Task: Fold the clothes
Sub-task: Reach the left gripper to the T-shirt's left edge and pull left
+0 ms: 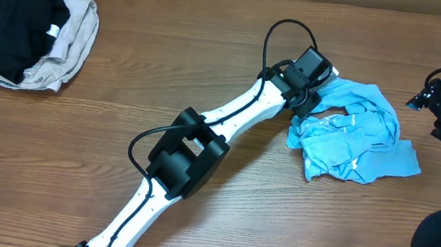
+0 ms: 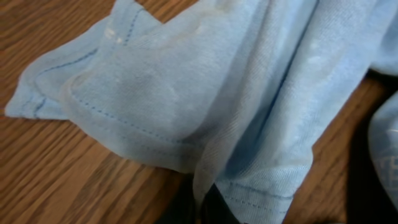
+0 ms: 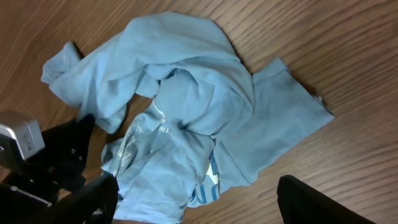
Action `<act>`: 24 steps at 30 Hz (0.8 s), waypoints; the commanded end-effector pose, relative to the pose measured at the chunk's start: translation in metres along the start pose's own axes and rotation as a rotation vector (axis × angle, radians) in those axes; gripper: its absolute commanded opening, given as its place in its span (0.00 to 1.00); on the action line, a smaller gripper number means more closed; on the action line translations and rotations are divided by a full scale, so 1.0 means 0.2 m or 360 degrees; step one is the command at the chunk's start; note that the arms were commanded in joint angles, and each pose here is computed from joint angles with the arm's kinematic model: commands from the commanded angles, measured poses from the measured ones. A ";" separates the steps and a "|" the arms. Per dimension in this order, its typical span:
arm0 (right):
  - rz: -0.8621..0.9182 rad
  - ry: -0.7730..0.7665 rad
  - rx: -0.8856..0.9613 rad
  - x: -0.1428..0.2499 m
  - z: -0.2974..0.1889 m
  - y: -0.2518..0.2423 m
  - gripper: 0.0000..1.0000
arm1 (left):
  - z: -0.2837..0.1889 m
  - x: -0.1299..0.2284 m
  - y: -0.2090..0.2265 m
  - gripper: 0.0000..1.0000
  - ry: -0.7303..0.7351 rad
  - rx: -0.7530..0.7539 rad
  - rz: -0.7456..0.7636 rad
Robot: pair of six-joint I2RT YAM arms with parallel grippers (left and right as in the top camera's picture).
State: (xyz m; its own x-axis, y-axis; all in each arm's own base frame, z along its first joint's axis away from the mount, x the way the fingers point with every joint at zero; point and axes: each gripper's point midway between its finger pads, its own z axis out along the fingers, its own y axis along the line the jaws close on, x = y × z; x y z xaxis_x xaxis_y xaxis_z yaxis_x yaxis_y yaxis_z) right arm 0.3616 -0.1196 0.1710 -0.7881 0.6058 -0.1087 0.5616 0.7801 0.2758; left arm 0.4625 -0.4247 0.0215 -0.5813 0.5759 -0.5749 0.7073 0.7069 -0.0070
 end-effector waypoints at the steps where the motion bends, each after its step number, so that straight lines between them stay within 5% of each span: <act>1: -0.0015 -0.0011 -0.0015 0.00 -0.02 0.01 0.85 | -0.07 -0.12 0.10 0.04 -0.0071 -0.0170 -0.0006; 11: -0.0060 0.0032 -0.0065 0.04 0.00 0.09 0.82 | -1.02 -0.60 0.52 0.04 -0.0391 -0.0575 -0.0124; 18: -0.0283 0.0131 -0.0181 0.15 0.02 0.27 0.81 | -1.61 -0.55 0.86 0.04 -0.0478 -0.0734 -0.0294; 24: -0.0444 0.0188 -0.0201 0.26 0.06 0.44 0.81 | -1.80 -0.43 1.02 0.04 -0.0442 -0.0776 -0.0386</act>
State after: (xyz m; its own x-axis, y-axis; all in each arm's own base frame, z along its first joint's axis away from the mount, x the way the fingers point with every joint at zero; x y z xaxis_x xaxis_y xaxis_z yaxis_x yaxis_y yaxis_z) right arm 0.3707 -0.0399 0.1739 -0.9098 0.4088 -0.0713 0.3617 0.8655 0.3466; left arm 0.5163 -0.1853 0.3617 -0.5259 0.2867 -0.8008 0.2528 0.9516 0.1747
